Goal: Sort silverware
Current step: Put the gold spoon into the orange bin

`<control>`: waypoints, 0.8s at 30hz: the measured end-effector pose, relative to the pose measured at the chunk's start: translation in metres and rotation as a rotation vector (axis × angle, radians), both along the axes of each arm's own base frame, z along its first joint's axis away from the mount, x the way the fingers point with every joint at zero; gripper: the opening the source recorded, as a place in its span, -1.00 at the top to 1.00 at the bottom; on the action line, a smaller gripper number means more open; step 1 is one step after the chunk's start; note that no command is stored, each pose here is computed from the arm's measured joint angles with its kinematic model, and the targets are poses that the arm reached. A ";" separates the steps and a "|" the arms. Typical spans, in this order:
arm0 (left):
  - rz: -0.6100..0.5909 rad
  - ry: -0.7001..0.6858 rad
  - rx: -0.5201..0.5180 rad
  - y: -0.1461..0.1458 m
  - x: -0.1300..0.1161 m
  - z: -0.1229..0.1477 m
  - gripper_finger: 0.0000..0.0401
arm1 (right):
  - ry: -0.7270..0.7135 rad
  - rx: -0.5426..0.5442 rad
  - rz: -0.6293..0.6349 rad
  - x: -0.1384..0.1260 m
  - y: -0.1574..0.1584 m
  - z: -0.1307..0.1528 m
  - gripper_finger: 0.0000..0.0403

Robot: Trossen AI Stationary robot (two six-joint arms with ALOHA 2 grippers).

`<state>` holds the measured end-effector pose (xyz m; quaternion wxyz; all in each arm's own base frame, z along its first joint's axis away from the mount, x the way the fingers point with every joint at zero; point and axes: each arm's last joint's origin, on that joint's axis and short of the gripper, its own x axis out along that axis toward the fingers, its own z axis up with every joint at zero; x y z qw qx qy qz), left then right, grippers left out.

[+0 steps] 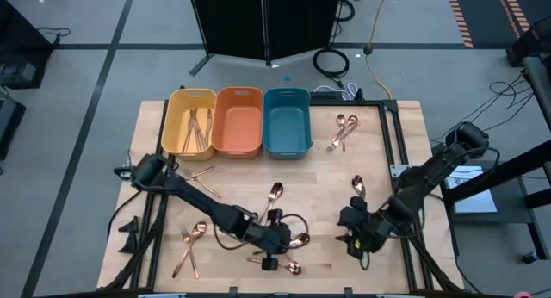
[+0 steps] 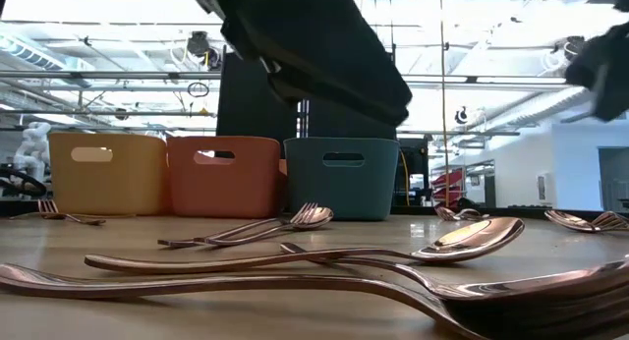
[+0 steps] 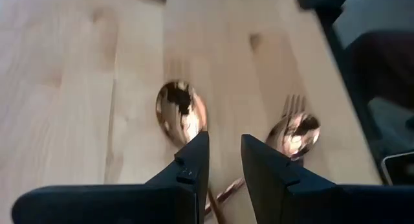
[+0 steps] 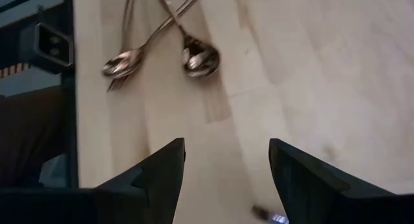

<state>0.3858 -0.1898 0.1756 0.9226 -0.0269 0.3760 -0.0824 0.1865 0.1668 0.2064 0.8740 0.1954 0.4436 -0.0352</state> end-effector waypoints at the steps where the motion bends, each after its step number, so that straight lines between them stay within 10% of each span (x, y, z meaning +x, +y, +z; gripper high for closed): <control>1: 0.011 0.028 0.003 -0.002 0.003 0.000 0.57 | -0.007 -0.002 0.003 -0.003 0.003 0.000 -0.07; 24: 0.122 0.265 0.026 -0.010 0.024 -0.027 0.57 | -0.134 -0.048 -0.029 -0.036 0.030 0.002 -0.07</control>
